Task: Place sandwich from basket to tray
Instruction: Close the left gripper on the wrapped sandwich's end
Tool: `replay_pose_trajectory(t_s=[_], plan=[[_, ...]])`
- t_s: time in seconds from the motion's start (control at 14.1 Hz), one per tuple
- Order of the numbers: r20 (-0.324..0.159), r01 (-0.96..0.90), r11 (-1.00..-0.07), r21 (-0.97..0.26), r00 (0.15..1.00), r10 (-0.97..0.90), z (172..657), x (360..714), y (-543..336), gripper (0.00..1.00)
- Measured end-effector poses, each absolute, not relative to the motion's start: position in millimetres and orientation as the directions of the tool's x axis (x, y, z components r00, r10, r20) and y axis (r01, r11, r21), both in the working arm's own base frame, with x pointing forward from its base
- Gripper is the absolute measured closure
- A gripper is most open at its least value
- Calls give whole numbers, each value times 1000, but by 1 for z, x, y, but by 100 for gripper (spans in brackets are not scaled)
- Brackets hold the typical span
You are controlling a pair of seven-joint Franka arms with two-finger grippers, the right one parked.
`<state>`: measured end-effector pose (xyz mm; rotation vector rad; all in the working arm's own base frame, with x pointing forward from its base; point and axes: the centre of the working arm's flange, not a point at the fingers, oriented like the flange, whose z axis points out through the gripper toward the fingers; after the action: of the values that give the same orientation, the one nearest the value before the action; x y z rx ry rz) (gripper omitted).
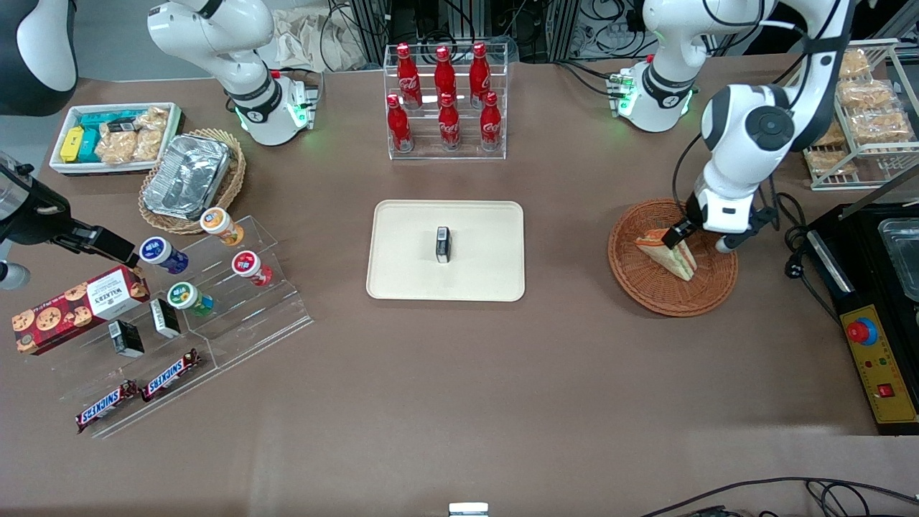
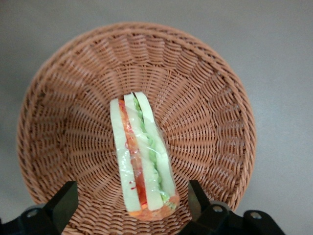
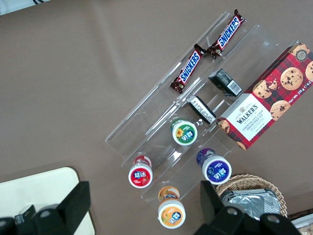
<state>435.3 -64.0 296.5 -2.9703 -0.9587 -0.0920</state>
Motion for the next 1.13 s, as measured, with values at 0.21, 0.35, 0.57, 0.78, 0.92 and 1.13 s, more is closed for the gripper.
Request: replay_pose_trajectory(t_s=[0.21, 0.35, 0.57, 0.78, 0.92, 1.13], plan=[[84, 586, -809, -40, 809, 582, 280, 433, -67, 0], [106, 587, -807, -65, 808, 579, 267, 429, -69, 0], [120, 608, -790, -83, 793, 597, 258, 427, -70, 1], [127, 629, -774, -74, 776, 618, 260, 428, -71, 27], [130, 633, -771, -70, 772, 622, 260, 429, -71, 44], [138, 645, -762, -62, 761, 633, 263, 431, -72, 66]])
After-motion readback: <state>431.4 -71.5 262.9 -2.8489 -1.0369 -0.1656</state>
